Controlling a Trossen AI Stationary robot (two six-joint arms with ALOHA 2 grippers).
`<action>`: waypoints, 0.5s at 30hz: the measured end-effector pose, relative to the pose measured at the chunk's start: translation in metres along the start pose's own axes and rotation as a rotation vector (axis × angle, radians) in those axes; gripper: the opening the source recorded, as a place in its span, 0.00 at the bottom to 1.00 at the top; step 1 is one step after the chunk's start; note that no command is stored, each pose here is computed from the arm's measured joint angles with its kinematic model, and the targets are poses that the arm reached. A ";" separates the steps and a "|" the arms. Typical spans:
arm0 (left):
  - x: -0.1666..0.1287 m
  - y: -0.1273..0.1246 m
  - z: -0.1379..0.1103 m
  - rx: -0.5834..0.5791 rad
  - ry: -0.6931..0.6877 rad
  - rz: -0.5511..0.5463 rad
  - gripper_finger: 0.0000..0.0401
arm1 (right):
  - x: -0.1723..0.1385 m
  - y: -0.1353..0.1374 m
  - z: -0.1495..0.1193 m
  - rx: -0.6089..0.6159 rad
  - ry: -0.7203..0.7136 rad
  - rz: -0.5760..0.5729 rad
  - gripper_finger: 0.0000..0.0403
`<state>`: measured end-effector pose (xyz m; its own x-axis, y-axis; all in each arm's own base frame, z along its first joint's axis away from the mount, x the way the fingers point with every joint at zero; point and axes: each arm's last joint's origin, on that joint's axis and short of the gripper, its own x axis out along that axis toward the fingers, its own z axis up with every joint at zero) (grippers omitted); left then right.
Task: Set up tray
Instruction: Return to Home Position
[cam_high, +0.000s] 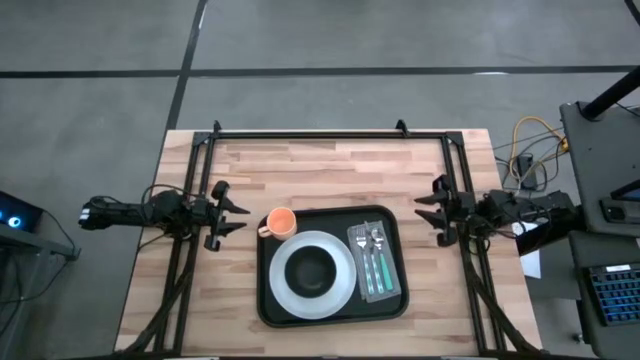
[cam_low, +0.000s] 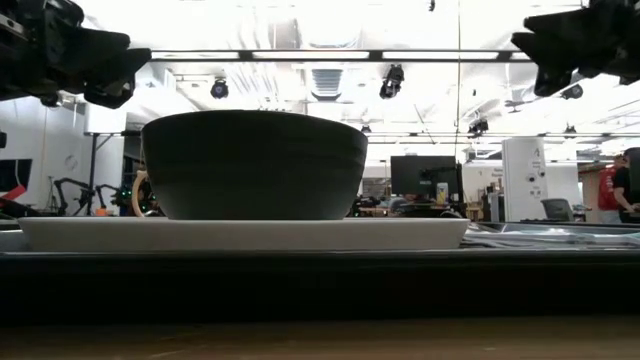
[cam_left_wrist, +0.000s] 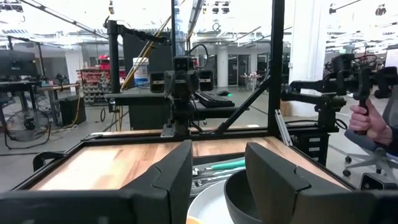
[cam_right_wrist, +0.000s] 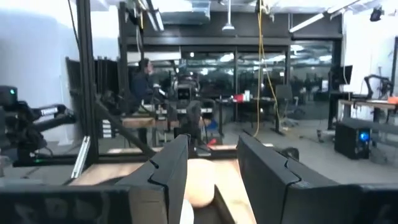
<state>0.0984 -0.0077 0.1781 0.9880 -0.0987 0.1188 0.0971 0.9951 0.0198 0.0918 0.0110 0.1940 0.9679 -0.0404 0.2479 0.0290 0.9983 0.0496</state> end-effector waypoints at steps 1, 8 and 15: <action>0.000 0.000 0.000 0.000 0.000 0.000 0.32 | 0.000 0.000 0.001 -0.001 0.004 -0.004 0.32; 0.000 0.000 0.000 -0.001 0.002 0.001 0.32 | 0.000 0.001 -0.005 0.003 0.081 0.037 0.33; 0.000 0.000 0.000 -0.001 0.003 -0.002 0.32 | -0.001 0.002 -0.017 0.014 0.138 0.071 0.32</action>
<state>0.0986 -0.0078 0.1778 0.9882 -0.1005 0.1155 0.0989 0.9949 0.0194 0.0953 0.0138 0.1770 0.9926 0.0368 0.1160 -0.0429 0.9978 0.0505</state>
